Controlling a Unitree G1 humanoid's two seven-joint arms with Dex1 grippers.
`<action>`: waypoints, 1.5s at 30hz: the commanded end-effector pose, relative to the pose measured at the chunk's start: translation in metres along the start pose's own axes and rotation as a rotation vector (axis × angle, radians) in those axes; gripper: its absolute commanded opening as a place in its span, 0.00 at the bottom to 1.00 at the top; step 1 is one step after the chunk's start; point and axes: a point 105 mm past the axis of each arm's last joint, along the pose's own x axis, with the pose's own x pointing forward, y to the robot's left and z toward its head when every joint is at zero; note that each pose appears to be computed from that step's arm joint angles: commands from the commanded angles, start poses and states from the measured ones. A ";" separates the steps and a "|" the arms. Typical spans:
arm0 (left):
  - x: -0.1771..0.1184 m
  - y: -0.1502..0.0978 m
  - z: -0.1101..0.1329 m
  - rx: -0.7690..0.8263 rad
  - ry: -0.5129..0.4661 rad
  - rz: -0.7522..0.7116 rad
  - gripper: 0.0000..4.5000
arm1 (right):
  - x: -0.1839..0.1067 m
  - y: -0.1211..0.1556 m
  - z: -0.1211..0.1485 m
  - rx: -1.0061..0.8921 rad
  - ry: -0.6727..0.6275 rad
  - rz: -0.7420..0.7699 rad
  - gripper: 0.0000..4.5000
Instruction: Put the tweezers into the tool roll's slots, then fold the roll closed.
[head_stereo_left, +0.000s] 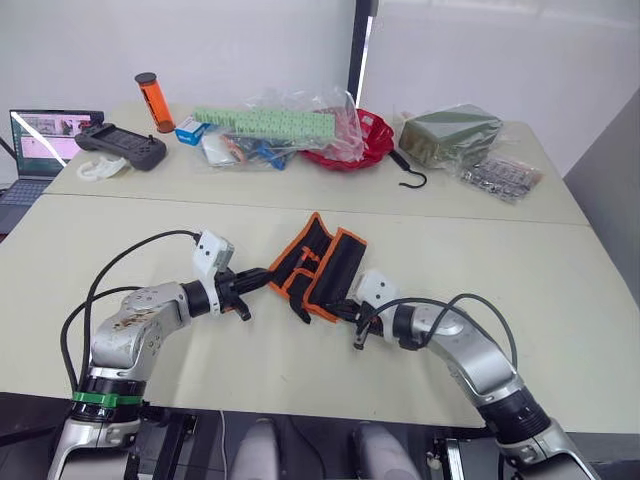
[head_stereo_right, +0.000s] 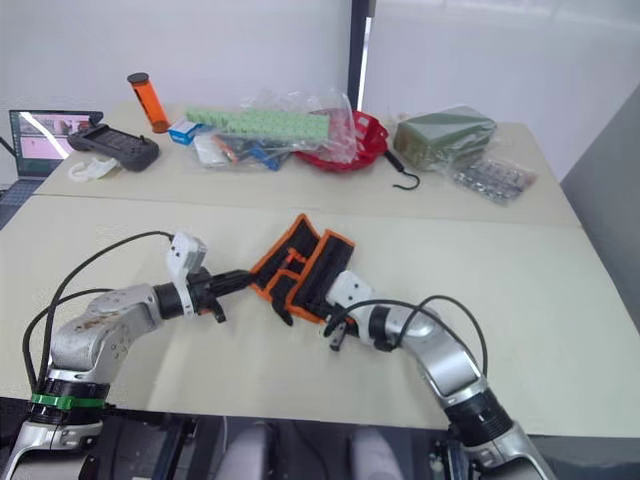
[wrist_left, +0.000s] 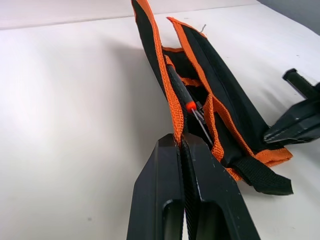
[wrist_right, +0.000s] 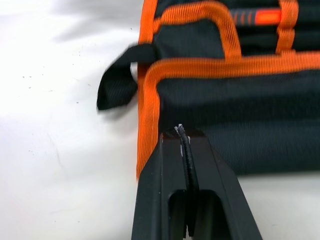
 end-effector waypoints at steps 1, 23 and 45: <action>0.004 -0.012 0.017 0.077 -0.044 -0.042 0.01 | -0.007 0.000 0.001 -0.005 -0.005 -0.012 0.00; 0.043 -0.073 0.005 0.102 0.005 -0.329 0.01 | 0.004 0.002 -0.024 0.044 0.114 -0.050 0.00; 0.069 -0.072 -0.040 0.134 0.120 -0.366 0.01 | 0.001 0.002 -0.021 0.057 0.107 -0.072 0.00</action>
